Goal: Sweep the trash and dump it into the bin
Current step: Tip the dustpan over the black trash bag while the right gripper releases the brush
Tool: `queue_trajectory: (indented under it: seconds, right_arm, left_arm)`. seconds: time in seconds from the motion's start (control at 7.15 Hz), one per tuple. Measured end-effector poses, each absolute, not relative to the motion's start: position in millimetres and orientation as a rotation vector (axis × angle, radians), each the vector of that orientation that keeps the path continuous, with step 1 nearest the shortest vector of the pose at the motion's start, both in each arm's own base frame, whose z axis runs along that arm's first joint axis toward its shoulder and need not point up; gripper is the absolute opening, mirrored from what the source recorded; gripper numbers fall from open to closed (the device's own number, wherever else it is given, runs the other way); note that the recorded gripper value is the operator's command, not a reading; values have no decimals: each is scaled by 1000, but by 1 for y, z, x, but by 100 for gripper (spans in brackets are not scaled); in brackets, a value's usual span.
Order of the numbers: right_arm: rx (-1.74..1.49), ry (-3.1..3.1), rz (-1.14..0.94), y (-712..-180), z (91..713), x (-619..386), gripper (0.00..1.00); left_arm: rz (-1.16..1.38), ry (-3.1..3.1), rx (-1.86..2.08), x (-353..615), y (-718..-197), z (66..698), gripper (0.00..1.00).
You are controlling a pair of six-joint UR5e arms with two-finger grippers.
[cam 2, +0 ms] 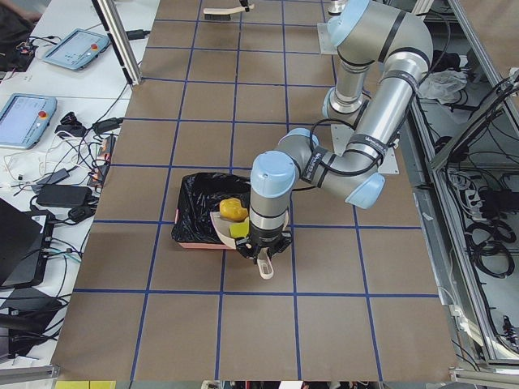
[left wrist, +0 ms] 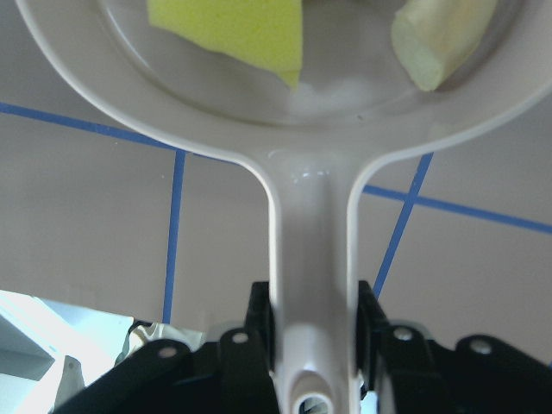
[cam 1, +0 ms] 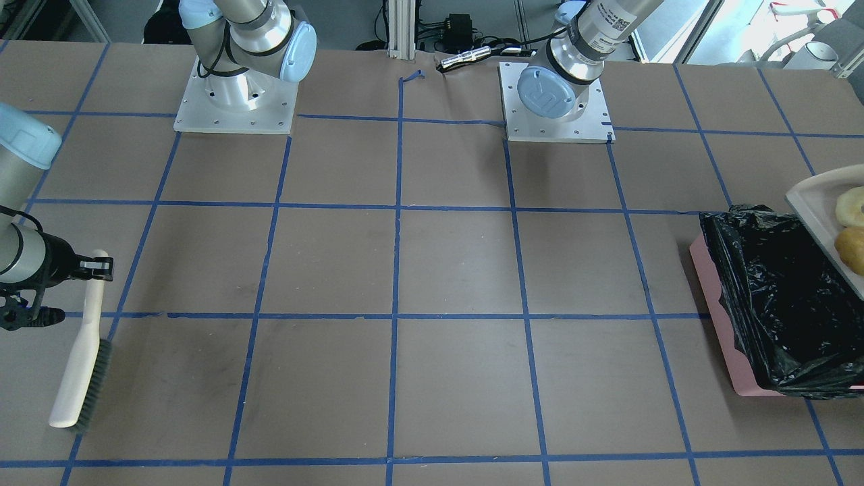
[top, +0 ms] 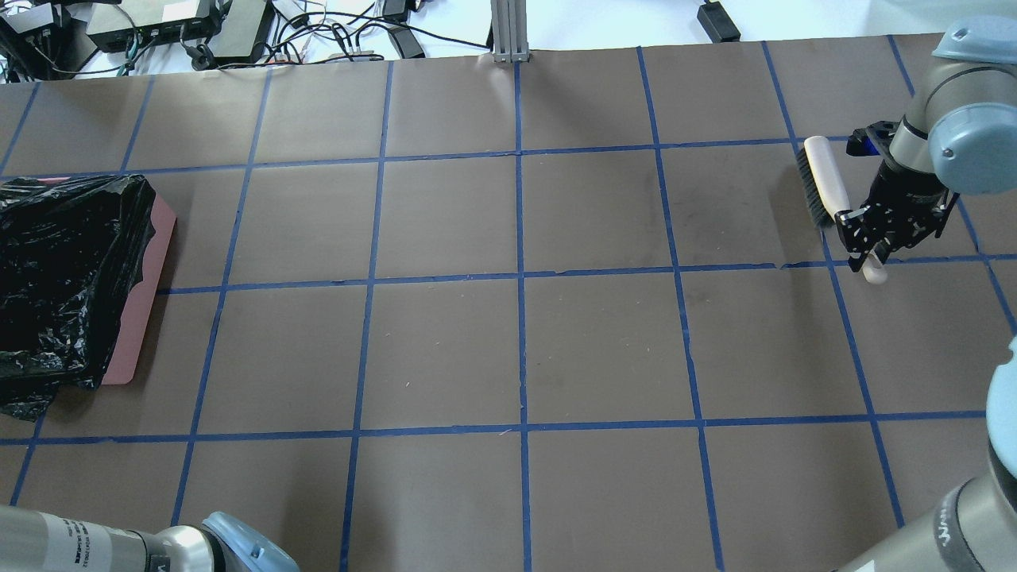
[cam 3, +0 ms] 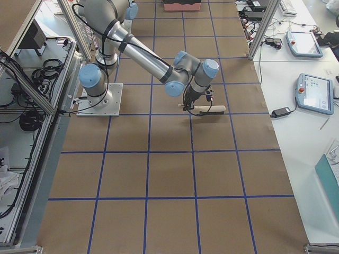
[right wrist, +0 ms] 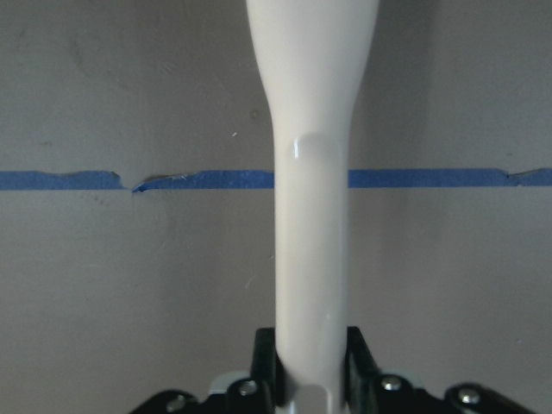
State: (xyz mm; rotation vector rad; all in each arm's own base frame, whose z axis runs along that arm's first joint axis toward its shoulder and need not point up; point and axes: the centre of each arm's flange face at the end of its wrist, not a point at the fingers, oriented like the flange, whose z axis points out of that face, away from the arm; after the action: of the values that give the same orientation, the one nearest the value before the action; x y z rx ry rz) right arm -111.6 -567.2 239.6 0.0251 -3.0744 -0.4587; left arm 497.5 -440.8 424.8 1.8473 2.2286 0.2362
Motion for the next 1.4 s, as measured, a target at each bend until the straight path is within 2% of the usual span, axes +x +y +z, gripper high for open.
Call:
queue_trajectory:
  seconds: [0.14,0.56,0.98,1.4]
  right_arm:
    - [31,-3075,-455,-567,240,-112,99]
    - [28,-3069,-392,-566,261,-111,99]
    - [11,-3037,-182,-544,349,-99,100]
    - [-29,-3004,-22,-493,443,-77,100]
  left_arm:
    - [295,2178,1852,486,-457,424,0]
    - [403,2068,1834,465,-481,438,0]
    - [542,1911,1807,419,-518,461,0]
    - [634,1784,1733,388,-542,471,0]
